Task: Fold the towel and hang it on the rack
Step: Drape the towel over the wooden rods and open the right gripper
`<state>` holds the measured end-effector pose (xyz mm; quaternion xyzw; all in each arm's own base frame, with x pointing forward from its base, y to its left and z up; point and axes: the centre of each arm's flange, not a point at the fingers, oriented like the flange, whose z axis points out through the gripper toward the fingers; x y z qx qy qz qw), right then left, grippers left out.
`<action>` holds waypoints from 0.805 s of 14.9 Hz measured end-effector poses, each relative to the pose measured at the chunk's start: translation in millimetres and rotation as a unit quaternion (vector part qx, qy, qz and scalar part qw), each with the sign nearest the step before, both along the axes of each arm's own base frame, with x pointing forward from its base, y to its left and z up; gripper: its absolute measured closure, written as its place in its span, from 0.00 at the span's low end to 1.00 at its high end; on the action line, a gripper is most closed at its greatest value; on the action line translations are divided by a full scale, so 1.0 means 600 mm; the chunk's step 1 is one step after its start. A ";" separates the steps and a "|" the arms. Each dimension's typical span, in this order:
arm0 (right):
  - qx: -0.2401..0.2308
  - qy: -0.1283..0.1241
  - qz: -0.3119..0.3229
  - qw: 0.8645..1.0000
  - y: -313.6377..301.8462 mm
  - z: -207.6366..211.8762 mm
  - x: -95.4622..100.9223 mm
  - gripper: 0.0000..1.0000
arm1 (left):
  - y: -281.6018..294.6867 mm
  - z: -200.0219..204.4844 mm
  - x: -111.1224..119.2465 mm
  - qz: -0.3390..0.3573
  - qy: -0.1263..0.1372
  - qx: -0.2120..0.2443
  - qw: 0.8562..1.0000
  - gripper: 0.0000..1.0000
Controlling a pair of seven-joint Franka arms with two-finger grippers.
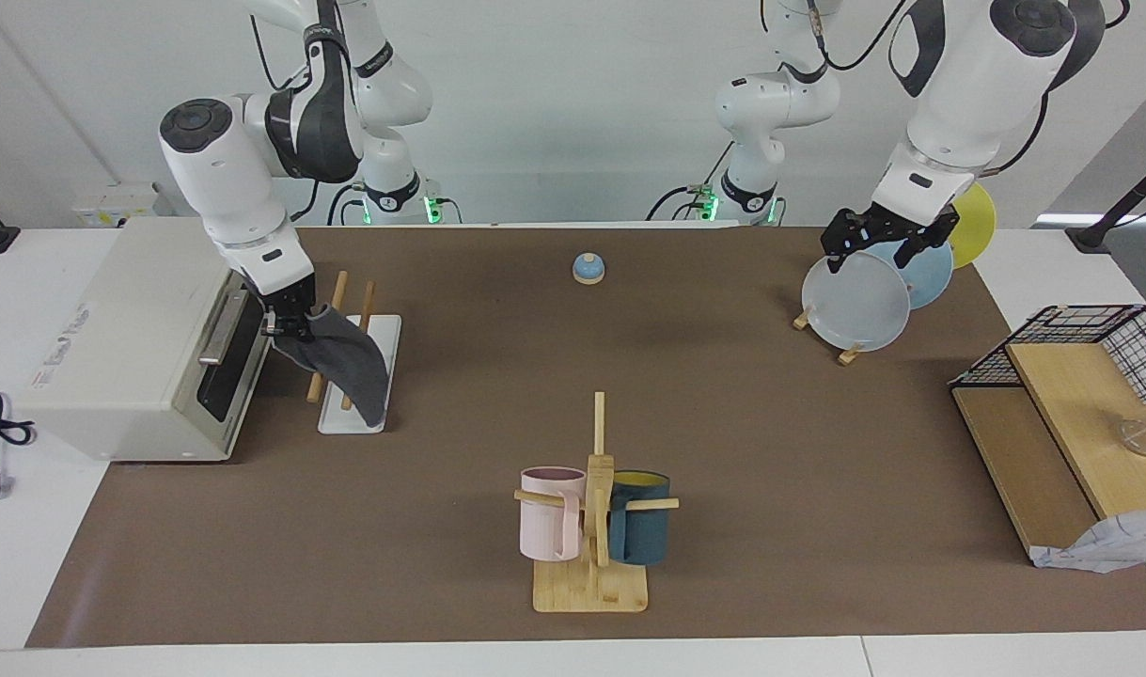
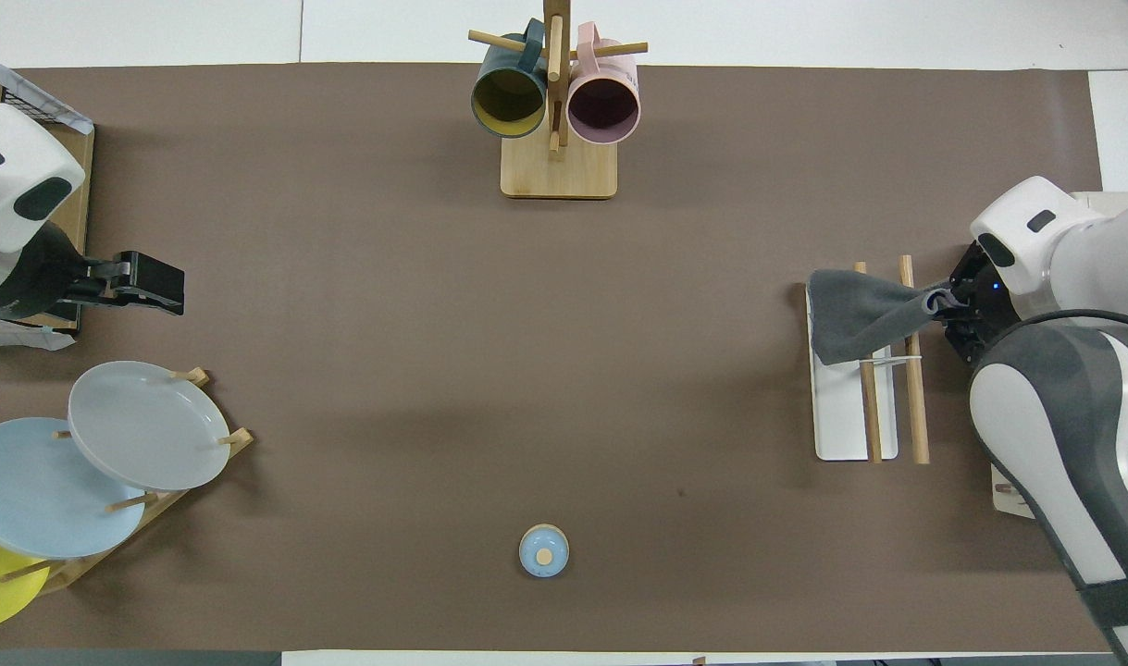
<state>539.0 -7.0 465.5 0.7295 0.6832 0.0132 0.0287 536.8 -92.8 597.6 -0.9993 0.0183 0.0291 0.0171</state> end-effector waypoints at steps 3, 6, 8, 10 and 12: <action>-0.004 -0.008 0.023 1.000 -0.026 -0.011 -0.004 0.97 | -0.006 0.001 0.000 -0.001 -0.002 -0.007 1.000 0.00; -0.004 -0.005 0.024 1.000 -0.042 -0.033 -0.012 0.97 | -0.014 0.001 -0.001 -0.004 -0.003 -0.014 1.000 0.00; -0.004 -0.002 0.025 1.000 -0.040 -0.039 -0.017 0.97 | -0.015 0.002 0.000 -0.002 -0.004 -0.023 1.000 0.00; -0.004 -0.004 0.026 1.000 -0.039 -0.040 -0.022 0.80 | -0.017 0.003 0.000 0.001 -0.005 -0.028 1.000 0.00; -0.005 -0.004 0.026 1.000 -0.039 -0.039 -0.025 0.60 | -0.018 0.003 0.000 0.002 -0.005 -0.028 1.000 0.00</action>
